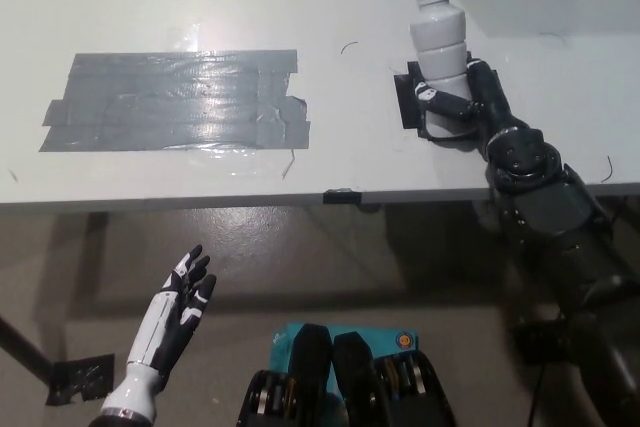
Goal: A white bottle is kept in the middle of the desk infront of the robot and the robot picks it up with its right hand and passes it to a person
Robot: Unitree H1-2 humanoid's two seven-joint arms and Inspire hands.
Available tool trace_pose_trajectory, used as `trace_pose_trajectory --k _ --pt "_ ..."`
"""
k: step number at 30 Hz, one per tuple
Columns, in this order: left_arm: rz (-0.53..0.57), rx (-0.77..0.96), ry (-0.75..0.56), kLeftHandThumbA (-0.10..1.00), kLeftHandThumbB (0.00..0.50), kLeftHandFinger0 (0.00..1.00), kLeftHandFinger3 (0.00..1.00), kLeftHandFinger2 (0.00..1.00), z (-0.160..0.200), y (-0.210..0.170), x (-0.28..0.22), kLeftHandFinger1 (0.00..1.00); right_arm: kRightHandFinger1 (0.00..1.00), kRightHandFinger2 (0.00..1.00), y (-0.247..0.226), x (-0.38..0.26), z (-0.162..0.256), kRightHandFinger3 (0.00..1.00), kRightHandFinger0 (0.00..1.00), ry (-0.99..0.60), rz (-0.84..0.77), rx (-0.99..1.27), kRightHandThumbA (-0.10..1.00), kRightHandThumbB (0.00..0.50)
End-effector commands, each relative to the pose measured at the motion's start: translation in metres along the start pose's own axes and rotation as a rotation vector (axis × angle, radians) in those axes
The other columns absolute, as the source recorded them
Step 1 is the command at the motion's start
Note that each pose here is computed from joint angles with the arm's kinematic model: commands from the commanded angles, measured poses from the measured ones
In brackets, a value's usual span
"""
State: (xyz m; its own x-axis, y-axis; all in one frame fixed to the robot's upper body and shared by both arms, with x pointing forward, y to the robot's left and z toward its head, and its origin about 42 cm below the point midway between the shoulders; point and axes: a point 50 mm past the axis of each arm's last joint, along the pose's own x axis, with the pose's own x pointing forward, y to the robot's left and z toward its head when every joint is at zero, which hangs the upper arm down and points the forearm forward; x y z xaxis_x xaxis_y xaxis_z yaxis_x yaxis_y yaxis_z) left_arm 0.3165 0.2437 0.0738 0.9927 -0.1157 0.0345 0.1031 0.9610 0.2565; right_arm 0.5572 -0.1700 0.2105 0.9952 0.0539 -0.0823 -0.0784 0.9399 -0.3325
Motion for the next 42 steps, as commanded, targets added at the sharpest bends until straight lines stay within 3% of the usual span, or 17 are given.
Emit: trace_pose_trajectory --k 1,6,10,14,15,16,20,28,31,36,37,38,39,40,41,42 --pt "0.012 -0.007 -0.069 0.87 0.1 1.0 1.0 1.0 0.013 0.005 0.009 1.0 0.6 0.88 -0.008 0.006 0.06 0.88 0.13 -0.218 -0.022 -0.008 -0.1 0.149" --pt "0.014 -0.005 -0.064 0.87 0.116 1.0 1.0 1.0 0.013 0.006 0.011 1.0 0.64 0.95 0.008 -0.001 0.1 0.92 0.19 -0.326 0.015 -0.008 -0.1 0.158" --pt "0.016 -0.004 -0.064 0.88 0.107 1.0 1.0 1.0 0.014 0.006 0.011 1.0 0.64 0.96 0.024 -0.004 0.123 0.9 0.18 -0.384 0.065 -0.005 -0.1 0.157" --pt "0.012 0.002 -0.067 0.88 0.095 1.0 1.0 1.0 0.013 0.004 0.01 1.0 0.48 0.92 0.041 -0.001 0.135 0.83 0.09 -0.39 0.101 -0.03 -0.1 0.164" --pt "0.015 0.004 -0.064 0.88 0.099 1.0 1.0 1.0 0.014 0.005 0.01 1.0 0.35 0.83 0.048 0.001 0.138 0.77 0.01 -0.382 0.109 -0.044 -0.1 0.169" --pt "0.018 0.002 -0.061 0.88 0.106 1.0 1.0 1.0 0.014 0.005 0.01 1.0 0.29 0.8 0.052 0.003 0.14 0.76 0.0 -0.366 0.116 -0.05 -0.1 0.171" --pt "0.019 -0.004 -0.082 0.87 0.087 1.0 1.0 1.0 0.016 0.006 0.011 1.0 0.4 0.87 0.06 0.008 0.135 0.8 0.0 -0.311 0.132 -0.05 -0.1 0.169" --pt "0.015 0.016 -0.071 0.91 0.116 1.0 1.0 1.0 0.017 0.006 0.011 1.0 0.42 0.81 0.07 0.011 0.114 0.71 0.0 -0.228 0.133 -0.107 -0.1 0.184" --pt "0.012 0.013 -0.068 0.9 0.112 1.0 1.0 1.0 0.016 0.007 0.01 1.0 0.54 0.87 0.072 0.011 0.103 0.76 0.05 -0.175 0.13 -0.128 -0.1 0.171" --pt "0.012 0.007 -0.073 0.88 0.108 1.0 1.0 1.0 0.016 0.007 0.011 1.0 0.53 0.86 0.072 0.011 0.102 0.76 0.03 -0.187 0.133 -0.121 -0.1 0.163" --pt "0.011 0.007 -0.071 0.88 0.114 1.0 1.0 1.0 0.016 0.006 0.011 1.0 0.59 0.92 0.072 0.011 0.102 0.81 0.08 -0.19 0.13 -0.12 -0.1 0.19" --pt "0.01 0.006 -0.071 0.88 0.114 1.0 1.0 1.0 0.016 0.006 0.011 1.0 0.59 0.92 0.072 0.01 0.102 0.81 0.08 -0.191 0.129 -0.119 -0.1 0.19" --pt "0.012 0.007 -0.066 0.88 0.124 1.0 1.0 1.0 0.015 0.006 0.011 1.0 1.0 1.0 0.071 0.01 0.102 1.0 0.62 -0.203 0.13 -0.111 0.39 0.401" --pt "0.015 0.008 -0.061 0.87 0.116 1.0 1.0 1.0 0.015 0.006 0.012 1.0 1.0 1.0 0.071 0.01 0.103 1.0 0.77 -0.221 0.144 -0.094 0.45 0.414" --pt "0.013 0.006 -0.061 0.87 0.106 1.0 1.0 1.0 0.015 0.006 0.012 1.0 1.0 1.0 0.07 0.01 0.101 1.0 1.0 -0.223 0.19 -0.054 0.54 0.458" --pt "0.012 0.005 -0.062 0.88 0.106 1.0 1.0 1.0 0.015 0.006 0.012 1.0 1.0 1.0 0.069 0.01 0.101 1.0 1.0 -0.221 0.204 -0.041 0.56 0.466"
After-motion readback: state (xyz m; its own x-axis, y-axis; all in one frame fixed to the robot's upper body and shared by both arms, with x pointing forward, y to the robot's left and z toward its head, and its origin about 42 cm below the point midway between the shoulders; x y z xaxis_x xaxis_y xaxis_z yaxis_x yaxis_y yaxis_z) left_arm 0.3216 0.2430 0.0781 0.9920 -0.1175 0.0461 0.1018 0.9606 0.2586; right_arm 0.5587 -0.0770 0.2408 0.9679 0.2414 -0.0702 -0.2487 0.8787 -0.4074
